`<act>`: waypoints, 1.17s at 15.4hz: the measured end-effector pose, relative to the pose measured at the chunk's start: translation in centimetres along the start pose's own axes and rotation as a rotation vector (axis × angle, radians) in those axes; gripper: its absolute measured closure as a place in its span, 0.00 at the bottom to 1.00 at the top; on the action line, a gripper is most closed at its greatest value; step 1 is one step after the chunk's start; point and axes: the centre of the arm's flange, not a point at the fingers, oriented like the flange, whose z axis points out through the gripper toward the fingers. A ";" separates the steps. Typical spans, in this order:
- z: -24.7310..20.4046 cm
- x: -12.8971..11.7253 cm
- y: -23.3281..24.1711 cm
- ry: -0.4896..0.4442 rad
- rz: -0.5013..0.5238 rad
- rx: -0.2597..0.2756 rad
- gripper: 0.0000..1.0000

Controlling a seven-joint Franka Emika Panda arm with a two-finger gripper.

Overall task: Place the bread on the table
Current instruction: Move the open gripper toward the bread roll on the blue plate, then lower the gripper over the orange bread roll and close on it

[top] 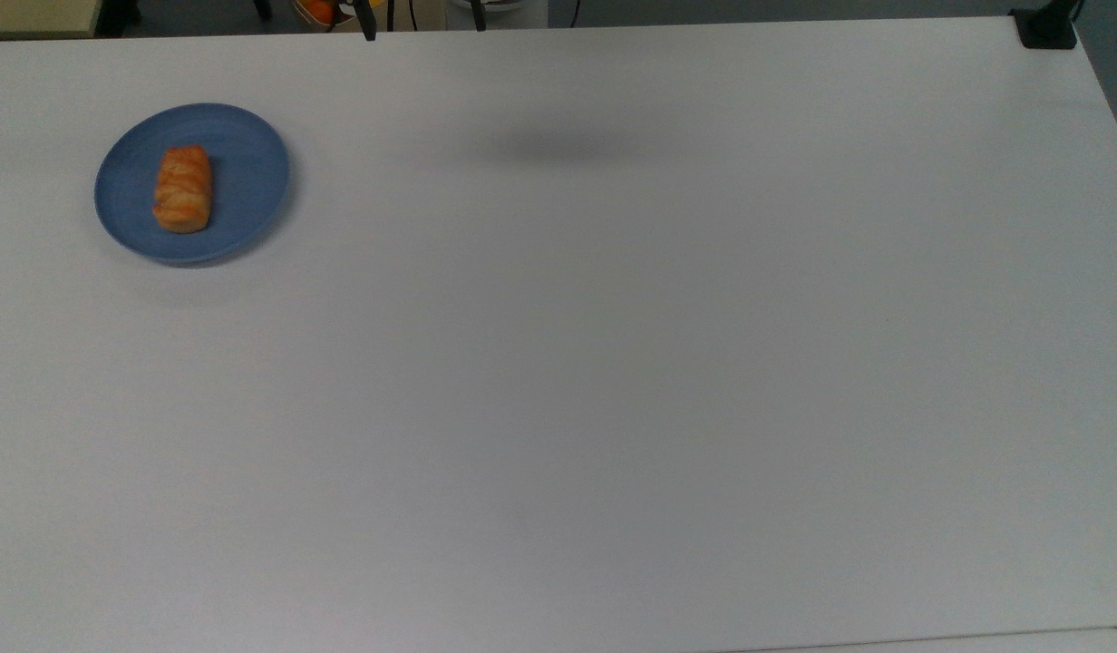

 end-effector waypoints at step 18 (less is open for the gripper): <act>0.5 -3.8 16.7 -0.105 -0.191 -0.099 0.00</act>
